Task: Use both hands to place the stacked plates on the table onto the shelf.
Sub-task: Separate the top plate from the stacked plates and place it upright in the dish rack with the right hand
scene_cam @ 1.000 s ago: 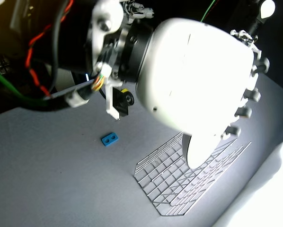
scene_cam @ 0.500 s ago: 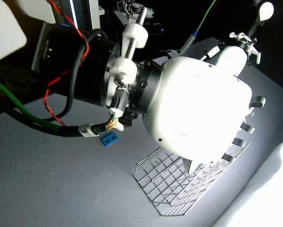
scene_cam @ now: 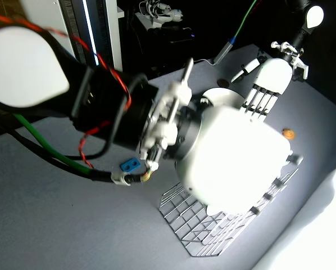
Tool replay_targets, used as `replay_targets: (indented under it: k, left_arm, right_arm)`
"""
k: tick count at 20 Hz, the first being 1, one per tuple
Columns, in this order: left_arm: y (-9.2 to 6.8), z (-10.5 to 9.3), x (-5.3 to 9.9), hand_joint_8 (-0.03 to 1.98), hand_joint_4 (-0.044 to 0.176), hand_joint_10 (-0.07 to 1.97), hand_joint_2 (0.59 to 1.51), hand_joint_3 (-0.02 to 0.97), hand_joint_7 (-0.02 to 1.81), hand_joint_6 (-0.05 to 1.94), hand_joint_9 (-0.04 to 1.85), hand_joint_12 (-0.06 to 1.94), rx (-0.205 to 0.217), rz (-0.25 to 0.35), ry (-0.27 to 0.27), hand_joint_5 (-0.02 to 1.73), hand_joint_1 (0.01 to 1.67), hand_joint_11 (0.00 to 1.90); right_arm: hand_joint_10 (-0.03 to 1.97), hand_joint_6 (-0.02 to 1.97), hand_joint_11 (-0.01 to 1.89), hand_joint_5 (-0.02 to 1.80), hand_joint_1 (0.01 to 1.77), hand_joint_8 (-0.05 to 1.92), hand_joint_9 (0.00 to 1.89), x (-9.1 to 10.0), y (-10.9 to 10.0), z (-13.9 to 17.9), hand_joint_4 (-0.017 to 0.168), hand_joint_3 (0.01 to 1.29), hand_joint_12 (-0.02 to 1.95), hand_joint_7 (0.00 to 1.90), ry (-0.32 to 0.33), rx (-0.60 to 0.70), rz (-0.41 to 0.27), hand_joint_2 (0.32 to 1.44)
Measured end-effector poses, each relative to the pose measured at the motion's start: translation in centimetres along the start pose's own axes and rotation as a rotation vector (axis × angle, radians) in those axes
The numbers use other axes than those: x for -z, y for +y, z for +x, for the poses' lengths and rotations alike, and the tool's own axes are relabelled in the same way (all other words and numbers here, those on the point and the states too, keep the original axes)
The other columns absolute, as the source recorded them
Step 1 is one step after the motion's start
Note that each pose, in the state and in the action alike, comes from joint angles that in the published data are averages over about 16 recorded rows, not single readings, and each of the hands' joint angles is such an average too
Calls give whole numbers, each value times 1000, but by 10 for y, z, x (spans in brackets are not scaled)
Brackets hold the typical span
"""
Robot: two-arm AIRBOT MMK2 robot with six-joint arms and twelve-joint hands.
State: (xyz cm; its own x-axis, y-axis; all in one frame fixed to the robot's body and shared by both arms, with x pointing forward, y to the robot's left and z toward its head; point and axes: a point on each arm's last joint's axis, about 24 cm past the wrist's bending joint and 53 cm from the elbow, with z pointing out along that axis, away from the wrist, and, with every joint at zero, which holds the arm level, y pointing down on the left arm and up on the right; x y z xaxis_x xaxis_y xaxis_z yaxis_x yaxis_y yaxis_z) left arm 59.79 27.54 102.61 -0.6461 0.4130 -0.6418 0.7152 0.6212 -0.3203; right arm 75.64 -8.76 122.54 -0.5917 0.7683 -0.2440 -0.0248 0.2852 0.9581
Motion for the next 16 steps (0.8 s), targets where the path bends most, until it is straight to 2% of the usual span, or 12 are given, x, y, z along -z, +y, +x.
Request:
replay_targets:
  k: [11, 16]
  left_arm:
    - [1, -4, 3, -8, 2, -8, 1153, 17, 17, 19, 4, -10, -5, -4, -3, 20, 15, 14]
    - [1, -3, 5, -8, 2, -1, 1151, 17, 16, 19, 15, -9, -5, -6, 0, 18, 15, 14]
  right_arm:
    - [1006, 907, 966, 869, 1378, 959, 1039, -16, -32, 0, -8, 16, 955, 1015, -5, 1, 58, 1008]
    - [807, 954, 916, 840, 1347, 984, 1035, -19, -41, 3, -9, 16, 962, 1002, 3, 18, 70, 1029]
